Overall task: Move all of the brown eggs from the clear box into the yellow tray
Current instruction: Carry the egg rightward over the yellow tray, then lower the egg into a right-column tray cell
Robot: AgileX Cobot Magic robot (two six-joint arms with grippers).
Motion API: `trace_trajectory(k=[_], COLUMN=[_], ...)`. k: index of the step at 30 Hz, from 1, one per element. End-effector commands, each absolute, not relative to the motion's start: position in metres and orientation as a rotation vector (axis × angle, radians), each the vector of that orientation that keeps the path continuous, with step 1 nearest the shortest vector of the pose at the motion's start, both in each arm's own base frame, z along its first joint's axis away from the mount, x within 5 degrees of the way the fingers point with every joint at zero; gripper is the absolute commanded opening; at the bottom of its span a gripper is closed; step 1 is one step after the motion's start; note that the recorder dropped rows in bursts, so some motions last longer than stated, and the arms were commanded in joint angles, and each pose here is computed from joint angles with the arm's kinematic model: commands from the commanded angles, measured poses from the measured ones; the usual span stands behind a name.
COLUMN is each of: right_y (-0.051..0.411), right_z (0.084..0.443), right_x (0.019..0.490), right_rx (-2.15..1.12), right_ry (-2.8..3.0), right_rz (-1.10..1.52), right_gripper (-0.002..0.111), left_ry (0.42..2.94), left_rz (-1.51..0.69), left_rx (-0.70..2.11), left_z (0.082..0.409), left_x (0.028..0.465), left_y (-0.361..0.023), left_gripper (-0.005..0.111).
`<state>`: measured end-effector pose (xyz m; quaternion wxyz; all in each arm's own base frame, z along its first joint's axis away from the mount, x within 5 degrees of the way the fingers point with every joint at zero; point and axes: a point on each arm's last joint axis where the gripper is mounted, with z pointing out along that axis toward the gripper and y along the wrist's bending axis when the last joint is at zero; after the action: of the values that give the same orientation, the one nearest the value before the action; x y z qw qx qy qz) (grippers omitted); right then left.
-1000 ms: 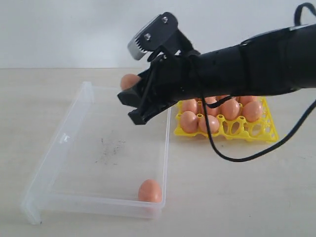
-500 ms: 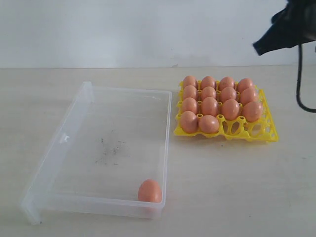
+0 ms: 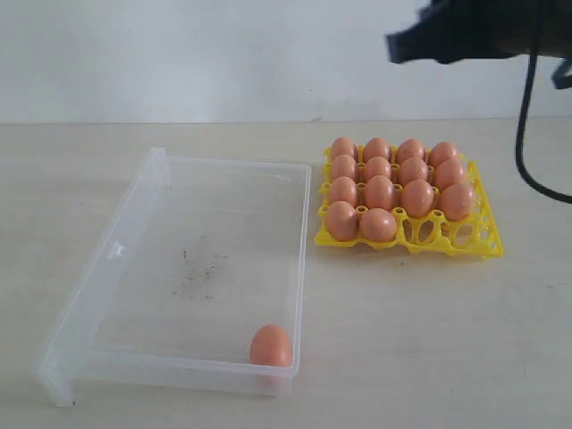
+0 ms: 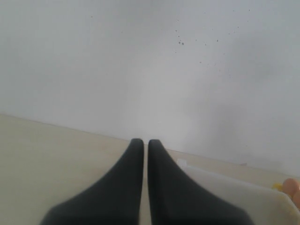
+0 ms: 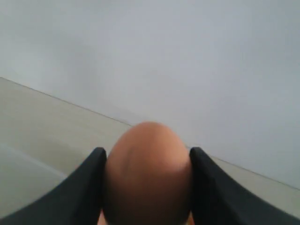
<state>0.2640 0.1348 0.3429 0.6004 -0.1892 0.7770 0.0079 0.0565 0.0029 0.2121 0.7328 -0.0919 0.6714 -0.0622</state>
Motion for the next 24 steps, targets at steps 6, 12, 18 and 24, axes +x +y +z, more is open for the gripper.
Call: trace_trajectory(k=[6,12,18,24], right_y=[0.169,0.128,0.109,0.089], right_z=[0.317,0.280,0.248,0.221], right_x=[0.207,0.224,0.208,0.222], right_rx=[-0.978,-0.576,-0.507,-0.420], right_ry=[1.993,1.748,1.592,1.630], right_rz=[0.611,0.151,0.049,0.262], right_gripper=[0.000,0.000,0.000,0.000], left_ry=[1.472,1.472,1.472,1.472], left_rz=[-0.138,-0.138,-0.138,-0.138], left_rx=[-0.196,-0.196,-0.196,-0.196], left_z=[0.213,0.213,0.213,0.213], left_x=[0.056,0.056,0.056,0.056], left_y=[0.003,0.003,0.003,0.003], left_gripper=[0.004,0.004,0.004,0.004])
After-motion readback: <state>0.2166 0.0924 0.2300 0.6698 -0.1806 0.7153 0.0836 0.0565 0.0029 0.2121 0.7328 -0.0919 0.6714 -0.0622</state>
